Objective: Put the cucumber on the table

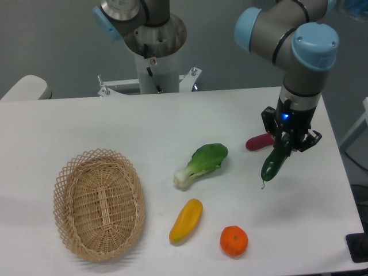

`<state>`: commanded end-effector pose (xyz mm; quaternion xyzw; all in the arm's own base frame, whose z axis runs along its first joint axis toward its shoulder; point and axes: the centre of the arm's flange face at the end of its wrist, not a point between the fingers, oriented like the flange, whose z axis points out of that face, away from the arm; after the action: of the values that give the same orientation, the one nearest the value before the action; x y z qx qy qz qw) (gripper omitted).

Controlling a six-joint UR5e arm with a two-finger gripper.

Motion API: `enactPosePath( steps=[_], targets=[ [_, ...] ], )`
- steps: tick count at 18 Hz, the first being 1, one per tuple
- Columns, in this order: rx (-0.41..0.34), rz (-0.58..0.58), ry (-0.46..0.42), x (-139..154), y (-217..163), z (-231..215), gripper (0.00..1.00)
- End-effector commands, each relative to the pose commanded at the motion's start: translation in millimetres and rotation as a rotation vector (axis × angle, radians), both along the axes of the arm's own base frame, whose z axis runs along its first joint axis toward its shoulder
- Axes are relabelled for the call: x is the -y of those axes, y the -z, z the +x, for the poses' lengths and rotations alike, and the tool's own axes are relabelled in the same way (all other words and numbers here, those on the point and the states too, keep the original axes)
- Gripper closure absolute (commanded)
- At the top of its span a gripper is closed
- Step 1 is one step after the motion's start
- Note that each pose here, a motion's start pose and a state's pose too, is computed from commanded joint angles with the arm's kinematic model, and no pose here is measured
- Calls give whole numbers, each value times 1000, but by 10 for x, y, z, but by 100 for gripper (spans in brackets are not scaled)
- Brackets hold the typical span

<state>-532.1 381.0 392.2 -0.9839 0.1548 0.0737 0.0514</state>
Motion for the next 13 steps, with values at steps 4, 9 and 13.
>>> enactPosePath(
  steps=[4,9,13],
  targets=[
    [2,0,-2,2,13,4,82],
    [14,-5,-11,-15,76,35,82],
    [41,-16,-21,-43,220,112,82]
  ],
)
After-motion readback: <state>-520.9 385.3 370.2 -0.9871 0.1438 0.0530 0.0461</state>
